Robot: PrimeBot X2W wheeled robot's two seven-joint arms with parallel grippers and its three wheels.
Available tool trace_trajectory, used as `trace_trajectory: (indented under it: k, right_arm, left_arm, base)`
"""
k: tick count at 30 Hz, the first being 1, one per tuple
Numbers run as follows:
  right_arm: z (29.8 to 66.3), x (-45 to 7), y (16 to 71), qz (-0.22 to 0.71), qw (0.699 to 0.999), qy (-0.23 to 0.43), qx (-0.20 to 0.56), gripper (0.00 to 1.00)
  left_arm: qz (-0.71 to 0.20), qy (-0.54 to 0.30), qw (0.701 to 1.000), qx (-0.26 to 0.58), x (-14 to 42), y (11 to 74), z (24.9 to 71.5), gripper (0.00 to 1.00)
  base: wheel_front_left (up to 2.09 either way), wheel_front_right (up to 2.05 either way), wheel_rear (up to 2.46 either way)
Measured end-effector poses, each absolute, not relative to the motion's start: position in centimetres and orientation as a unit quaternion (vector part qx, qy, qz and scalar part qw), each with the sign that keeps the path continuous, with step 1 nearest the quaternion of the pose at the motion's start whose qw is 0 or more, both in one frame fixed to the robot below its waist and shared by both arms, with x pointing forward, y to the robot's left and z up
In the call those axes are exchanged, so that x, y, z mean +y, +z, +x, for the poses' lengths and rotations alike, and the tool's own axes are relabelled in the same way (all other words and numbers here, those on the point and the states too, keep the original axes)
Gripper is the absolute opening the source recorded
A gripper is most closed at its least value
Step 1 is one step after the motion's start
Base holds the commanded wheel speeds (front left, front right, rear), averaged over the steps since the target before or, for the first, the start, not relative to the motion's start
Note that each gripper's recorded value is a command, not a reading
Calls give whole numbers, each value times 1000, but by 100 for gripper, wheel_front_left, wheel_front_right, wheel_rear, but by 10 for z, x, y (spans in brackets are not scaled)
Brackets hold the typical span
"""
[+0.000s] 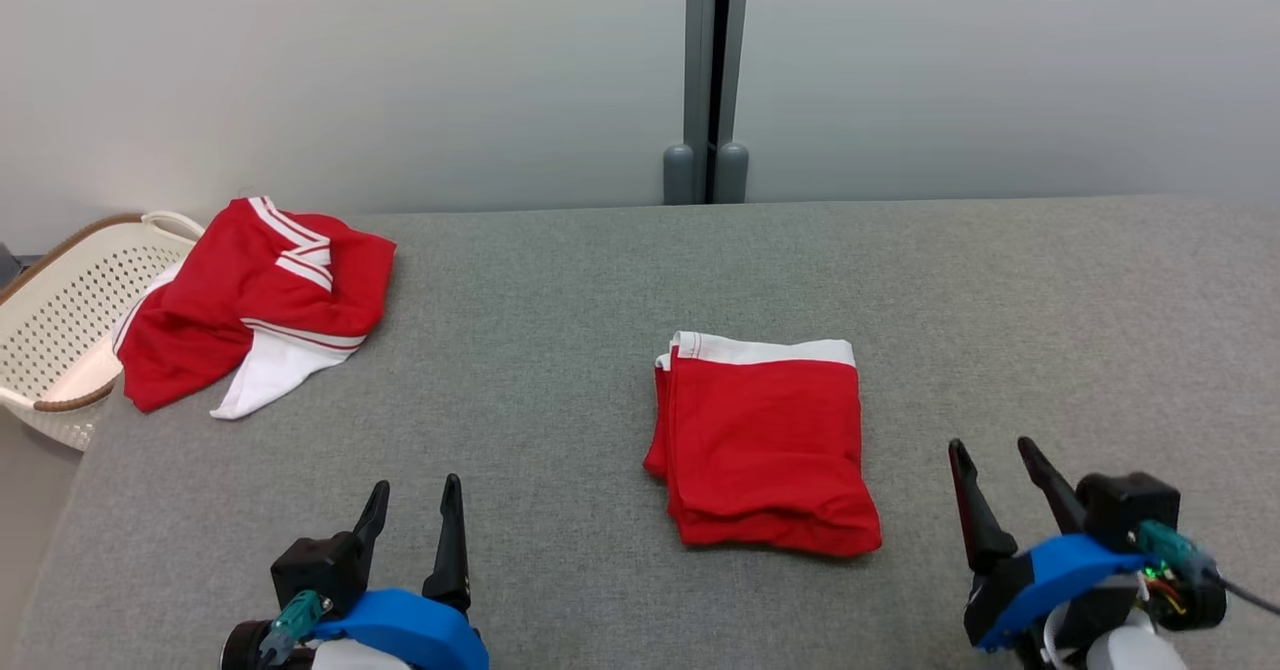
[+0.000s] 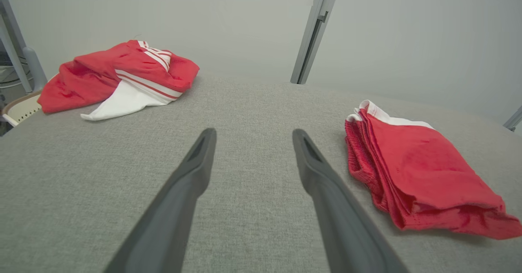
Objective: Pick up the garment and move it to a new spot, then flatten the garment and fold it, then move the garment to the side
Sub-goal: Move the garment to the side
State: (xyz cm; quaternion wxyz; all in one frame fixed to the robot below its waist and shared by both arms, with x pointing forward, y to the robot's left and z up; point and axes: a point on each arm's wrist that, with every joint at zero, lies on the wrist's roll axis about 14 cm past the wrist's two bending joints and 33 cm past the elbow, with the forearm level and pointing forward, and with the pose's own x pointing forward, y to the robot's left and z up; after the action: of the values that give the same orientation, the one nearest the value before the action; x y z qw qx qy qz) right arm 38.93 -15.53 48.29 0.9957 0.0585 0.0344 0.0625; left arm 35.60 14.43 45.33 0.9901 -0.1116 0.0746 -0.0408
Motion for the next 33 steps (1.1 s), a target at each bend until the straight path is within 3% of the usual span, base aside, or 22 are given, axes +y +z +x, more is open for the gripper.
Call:
trace_trajectory:
  k: [13, 26, 27, 28, 30, 33]
  right_arm:
    - [460, -143, 457, 55, 973, 101, 199, 100]
    - [472, -103, 376, 56, 921, 147, 357, 100]
    - [473, -101, 374, 58, 919, 148, 361, 93]
    - [474, -99, 373, 62, 918, 149, 363, 48]
    - [477, -95, 372, 64, 918, 153, 361, 0]
    - [480, -96, 375, 63, 922, 153, 351, 0]
  left_arm:
    - [-121, -4, 989, 81, 164, 446, 364, 100]
    - [-117, 62, 986, 102, 204, 428, 357, 100]
    - [-117, 65, 986, 103, 206, 428, 357, 100]
    - [-117, 66, 986, 103, 207, 427, 357, 100]
    - [-115, 63, 986, 105, 205, 426, 359, 100]
    - [-112, 49, 987, 104, 198, 426, 367, 100]
  base:
    - [0, 0, 0]
    - [0, 0, 0]
    - [0, 0, 0]
    - [0, 0, 0]
    - [0, 0, 0]
    - [0, 0, 0]
